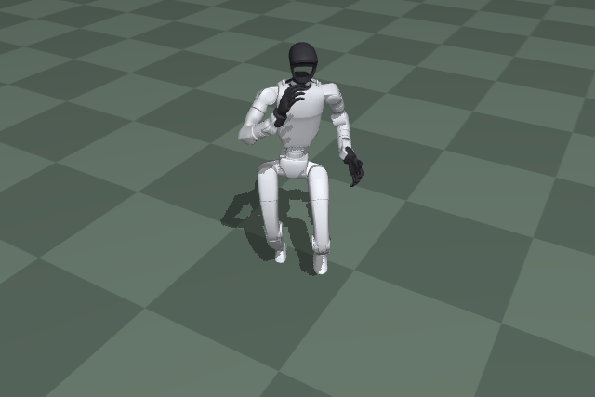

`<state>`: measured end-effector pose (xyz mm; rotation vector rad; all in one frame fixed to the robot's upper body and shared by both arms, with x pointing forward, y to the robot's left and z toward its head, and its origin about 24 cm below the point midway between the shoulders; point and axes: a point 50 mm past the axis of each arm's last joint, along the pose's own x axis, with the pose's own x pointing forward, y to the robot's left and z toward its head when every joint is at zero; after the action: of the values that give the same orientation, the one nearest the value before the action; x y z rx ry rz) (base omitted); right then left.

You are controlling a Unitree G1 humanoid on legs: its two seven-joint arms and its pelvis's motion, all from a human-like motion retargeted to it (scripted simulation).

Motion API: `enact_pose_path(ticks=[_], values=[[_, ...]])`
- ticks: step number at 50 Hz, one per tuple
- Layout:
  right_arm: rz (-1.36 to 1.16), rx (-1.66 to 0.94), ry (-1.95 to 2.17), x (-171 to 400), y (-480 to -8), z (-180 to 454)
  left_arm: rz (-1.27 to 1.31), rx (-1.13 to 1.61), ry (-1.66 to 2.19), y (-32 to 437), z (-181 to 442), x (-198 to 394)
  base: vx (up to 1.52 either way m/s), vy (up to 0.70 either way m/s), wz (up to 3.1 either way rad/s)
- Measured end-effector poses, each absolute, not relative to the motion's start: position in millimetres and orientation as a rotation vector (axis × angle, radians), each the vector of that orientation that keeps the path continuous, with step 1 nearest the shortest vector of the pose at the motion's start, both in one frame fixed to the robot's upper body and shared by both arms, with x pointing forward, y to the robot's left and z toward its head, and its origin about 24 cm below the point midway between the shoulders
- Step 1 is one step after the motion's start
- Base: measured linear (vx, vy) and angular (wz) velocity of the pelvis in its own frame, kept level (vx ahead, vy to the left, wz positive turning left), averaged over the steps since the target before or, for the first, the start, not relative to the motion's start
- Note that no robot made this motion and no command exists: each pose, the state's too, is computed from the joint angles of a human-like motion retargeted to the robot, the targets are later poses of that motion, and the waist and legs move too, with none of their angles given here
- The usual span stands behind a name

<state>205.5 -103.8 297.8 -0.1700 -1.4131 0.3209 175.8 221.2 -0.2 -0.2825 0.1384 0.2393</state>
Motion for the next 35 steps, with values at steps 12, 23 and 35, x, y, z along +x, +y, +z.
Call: enact_pose_path(ticks=[12, 23, 35], values=[[0.167, -0.189, -1.604, 163.8, -120.3, 305.3, 0.532, -0.388, 0.166, 256.1, -2.1, 119.0, 0.26, 0.11, -0.04], [0.335, -0.533, -0.156, 208.3, -181.2, 51.4, -0.318, -0.485, -0.803, 153.5, 219.6, 231.6, 0.41, -0.03, 1.01], [0.061, -0.402, -0.292, 251.5, -192.7, 84.4, -0.139, -0.598, -0.476, 169.4, 136.5, 254.1, 0.24, -0.12, 0.28]])
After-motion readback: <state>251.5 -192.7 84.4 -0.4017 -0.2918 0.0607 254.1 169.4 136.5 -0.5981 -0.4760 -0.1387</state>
